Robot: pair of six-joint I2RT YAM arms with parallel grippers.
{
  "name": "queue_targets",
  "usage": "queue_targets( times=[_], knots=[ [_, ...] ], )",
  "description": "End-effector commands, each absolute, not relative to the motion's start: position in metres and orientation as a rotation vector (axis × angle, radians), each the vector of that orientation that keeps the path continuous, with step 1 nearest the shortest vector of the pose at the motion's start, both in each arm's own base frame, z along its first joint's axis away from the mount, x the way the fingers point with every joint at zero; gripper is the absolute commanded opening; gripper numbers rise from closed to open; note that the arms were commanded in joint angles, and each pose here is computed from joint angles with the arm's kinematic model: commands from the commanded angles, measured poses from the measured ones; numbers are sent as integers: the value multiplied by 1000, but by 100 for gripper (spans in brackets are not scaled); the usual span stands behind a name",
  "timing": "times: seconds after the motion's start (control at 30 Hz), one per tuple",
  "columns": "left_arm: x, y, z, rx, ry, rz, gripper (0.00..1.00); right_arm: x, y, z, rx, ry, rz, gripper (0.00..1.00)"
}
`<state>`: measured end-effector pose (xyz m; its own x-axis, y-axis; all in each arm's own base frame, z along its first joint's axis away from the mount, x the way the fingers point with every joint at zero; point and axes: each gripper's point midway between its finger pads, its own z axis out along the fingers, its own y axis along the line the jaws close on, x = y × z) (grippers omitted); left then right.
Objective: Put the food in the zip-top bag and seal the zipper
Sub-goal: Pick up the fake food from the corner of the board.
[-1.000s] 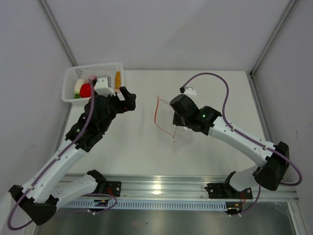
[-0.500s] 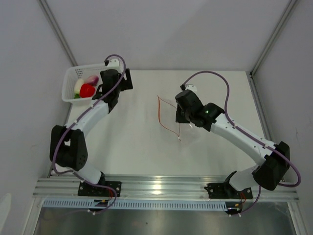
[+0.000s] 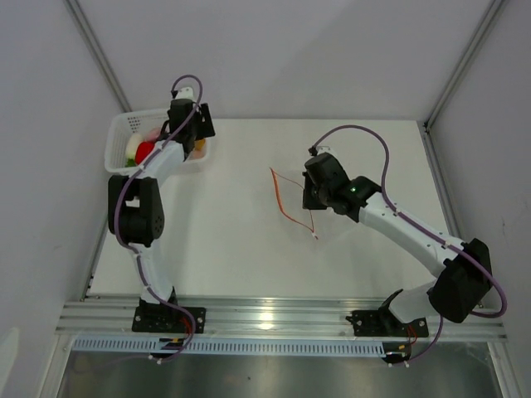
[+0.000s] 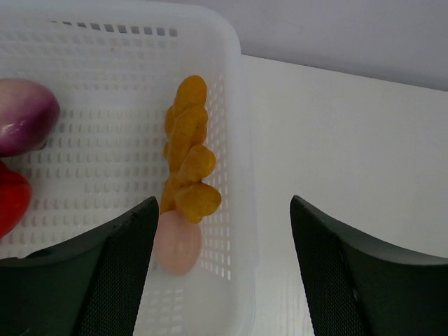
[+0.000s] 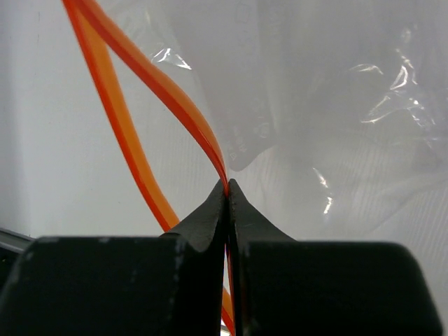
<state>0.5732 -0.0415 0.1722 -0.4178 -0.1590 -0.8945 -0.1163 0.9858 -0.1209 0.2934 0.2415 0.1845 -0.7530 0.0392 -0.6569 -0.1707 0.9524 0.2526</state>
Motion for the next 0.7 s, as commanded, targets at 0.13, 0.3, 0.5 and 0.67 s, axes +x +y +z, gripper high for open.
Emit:
queue_targets(
  times=[0.13,0.3,0.5,0.67],
  knots=[
    [588,-32,160,-284,2140,-130,75,297,243,196,-114,2337,445,0],
    [587,-23,156,-330,2177,-81,71,295,241,193,-109,2341,447,0],
    [585,-13,140,-331,2234,-7,62,293,240,193,-107,2348,451,0],
    [581,-5,121,-334,2312,66,62,293,238,195,-106,2338,446,0]
  ],
)
